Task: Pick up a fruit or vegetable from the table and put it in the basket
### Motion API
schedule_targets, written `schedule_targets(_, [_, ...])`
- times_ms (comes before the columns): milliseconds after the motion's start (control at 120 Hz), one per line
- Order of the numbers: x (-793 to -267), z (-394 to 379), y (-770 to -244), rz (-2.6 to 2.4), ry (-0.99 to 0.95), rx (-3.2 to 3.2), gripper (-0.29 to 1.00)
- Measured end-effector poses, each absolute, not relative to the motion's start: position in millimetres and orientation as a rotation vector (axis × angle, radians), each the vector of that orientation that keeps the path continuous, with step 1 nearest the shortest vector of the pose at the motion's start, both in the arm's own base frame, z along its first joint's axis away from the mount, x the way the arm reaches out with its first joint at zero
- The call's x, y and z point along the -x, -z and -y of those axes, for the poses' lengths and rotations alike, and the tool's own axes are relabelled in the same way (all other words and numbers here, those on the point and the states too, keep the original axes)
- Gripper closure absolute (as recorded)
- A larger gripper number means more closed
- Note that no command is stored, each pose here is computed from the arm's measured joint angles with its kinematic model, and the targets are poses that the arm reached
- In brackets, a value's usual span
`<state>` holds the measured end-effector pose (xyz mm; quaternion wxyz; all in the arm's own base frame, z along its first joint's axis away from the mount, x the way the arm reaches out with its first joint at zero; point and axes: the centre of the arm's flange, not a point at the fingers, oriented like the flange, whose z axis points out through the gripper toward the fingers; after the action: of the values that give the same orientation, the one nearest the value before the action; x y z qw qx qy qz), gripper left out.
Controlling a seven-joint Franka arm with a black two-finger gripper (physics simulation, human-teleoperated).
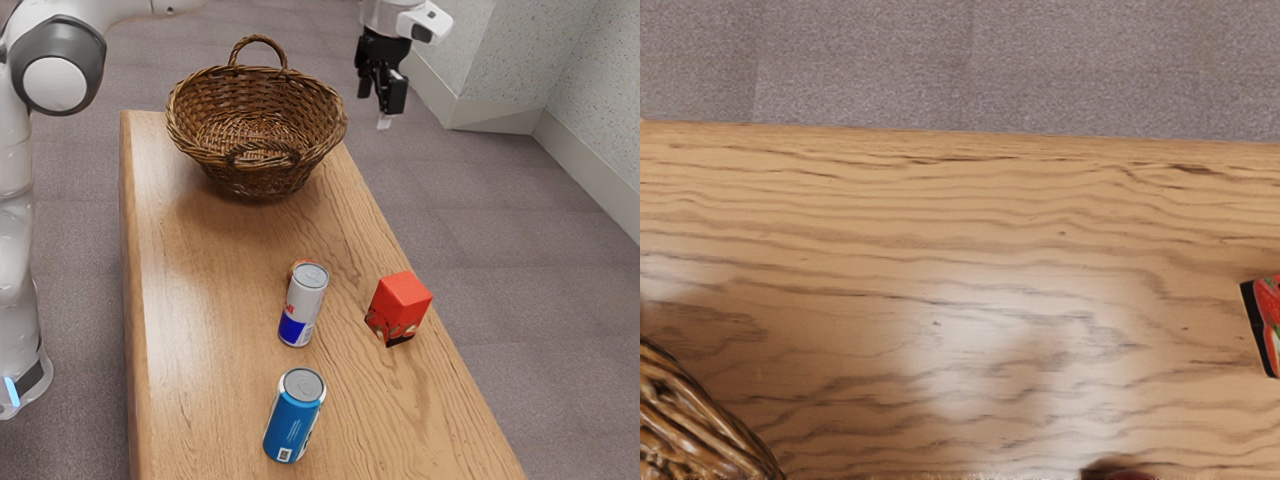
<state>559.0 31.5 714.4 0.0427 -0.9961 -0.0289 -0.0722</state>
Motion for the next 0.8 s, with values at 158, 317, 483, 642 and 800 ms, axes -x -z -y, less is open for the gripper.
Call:
schedule_targets(158, [-558,-30,-714,0.087,0.211,3.049,0.0])
schedule_targets(317, [-513,-21,-819,0.067,0.505,3.02,0.0])
schedule_targets(483, [-554,28,-774,-0.096,0.37,3.029,0.0])
schedule_targets(642, [-585,70,-728,-0.218,0.249,3.042,0.0])
schedule_targets(800, [-610,71,-690,-0.229,0.166,3.05,0.0])
